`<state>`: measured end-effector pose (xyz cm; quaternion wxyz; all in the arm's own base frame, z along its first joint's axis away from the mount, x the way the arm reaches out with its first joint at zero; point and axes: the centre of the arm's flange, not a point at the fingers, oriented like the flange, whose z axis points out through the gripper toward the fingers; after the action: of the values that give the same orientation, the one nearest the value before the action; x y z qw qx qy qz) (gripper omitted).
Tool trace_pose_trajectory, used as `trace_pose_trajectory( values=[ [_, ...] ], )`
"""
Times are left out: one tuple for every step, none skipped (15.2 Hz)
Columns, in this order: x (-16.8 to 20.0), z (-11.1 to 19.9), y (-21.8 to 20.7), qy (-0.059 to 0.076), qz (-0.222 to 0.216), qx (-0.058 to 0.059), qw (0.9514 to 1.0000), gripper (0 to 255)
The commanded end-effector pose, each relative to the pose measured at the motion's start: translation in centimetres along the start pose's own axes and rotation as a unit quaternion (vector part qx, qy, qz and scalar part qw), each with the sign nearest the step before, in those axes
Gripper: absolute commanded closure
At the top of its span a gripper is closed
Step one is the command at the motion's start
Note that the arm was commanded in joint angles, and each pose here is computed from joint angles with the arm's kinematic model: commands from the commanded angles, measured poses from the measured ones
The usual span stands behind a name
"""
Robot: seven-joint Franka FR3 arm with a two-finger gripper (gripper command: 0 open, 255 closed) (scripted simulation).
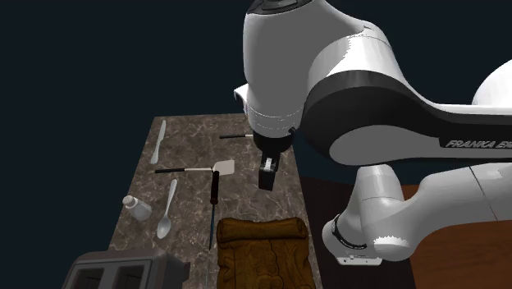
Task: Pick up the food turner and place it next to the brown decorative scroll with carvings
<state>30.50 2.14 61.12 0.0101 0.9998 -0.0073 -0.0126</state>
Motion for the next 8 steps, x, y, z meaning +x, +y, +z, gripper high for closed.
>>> trace_pose_trajectory(
  values=[
    [0.0, 0.0, 0.0, 0.0, 0.0, 0.0, 1.0, 0],
    [0.2, 0.7, 1.1, 0.002, -0.005, 0.0, 1.0, 0],
    [0.4, 1.4, 2.2, 0.003, -0.009, 0.001, 0.9999, 0],
    [0.6, 2.1, 3.3, 0.005, -0.014, 0.001, 0.9999, 0],
    [0.8, 2.8, 4.4, 0.007, -0.019, 0.002, 0.9998, 0],
    [1.1, 3.5, 5.5, 0.008, -0.024, 0.002, 0.9997, 0],
    [1.3, 4.2, 6.6, 0.01, -0.028, 0.003, 0.9995, 0],
    [1.6, 4.9, 7.7, 0.012, -0.033, 0.003, 0.9994, 0]
  ],
)
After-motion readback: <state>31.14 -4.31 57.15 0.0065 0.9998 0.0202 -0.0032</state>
